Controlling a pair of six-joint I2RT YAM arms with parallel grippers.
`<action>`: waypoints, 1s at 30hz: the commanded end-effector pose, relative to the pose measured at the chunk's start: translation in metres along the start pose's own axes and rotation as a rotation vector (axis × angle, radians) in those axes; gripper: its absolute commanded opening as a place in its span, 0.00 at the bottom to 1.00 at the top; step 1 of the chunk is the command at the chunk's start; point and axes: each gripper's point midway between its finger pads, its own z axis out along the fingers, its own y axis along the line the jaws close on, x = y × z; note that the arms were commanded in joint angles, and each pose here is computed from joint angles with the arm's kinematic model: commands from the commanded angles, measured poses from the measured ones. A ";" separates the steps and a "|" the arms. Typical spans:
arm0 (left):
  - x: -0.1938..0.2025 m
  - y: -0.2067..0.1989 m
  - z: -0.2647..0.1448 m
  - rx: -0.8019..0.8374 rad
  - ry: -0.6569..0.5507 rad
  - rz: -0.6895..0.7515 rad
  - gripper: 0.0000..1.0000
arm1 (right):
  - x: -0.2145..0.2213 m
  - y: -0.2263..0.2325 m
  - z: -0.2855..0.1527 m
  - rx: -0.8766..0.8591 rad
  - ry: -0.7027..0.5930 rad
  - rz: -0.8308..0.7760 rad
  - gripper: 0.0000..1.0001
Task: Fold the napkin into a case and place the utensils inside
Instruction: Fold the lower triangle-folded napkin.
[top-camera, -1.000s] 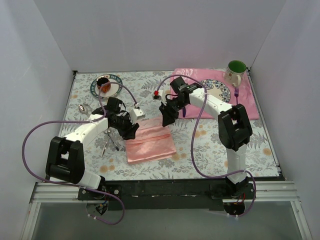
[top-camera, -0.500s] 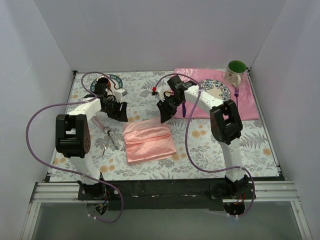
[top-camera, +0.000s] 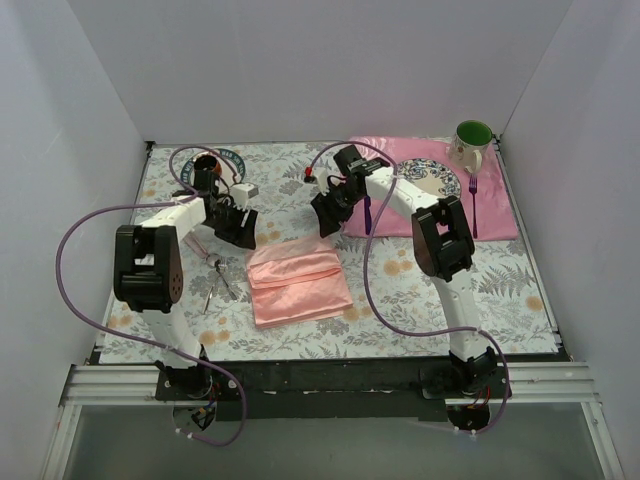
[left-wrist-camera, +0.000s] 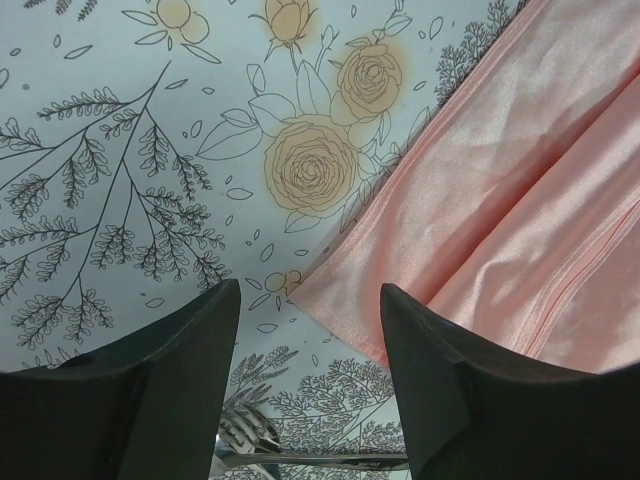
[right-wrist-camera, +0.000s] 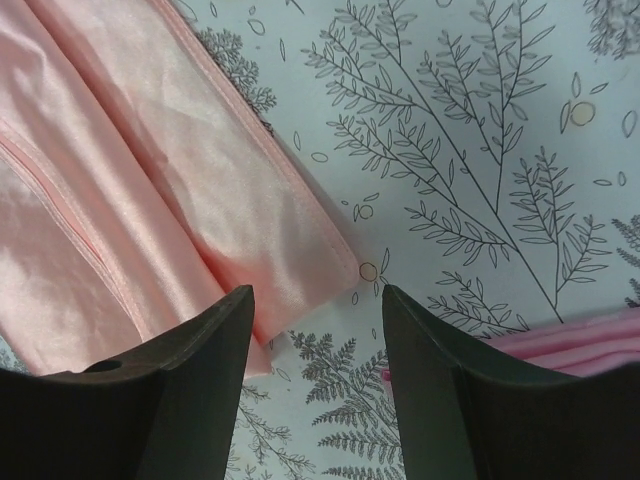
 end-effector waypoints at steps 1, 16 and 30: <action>0.000 0.001 0.005 0.021 0.012 0.032 0.58 | -0.009 -0.007 0.002 0.010 -0.021 -0.030 0.63; 0.009 -0.018 0.018 0.181 0.055 -0.005 0.55 | -0.006 0.007 0.012 -0.121 -0.037 -0.001 0.49; 0.010 -0.024 0.020 0.236 0.076 -0.005 0.48 | -0.022 0.022 -0.009 -0.179 -0.104 -0.007 0.01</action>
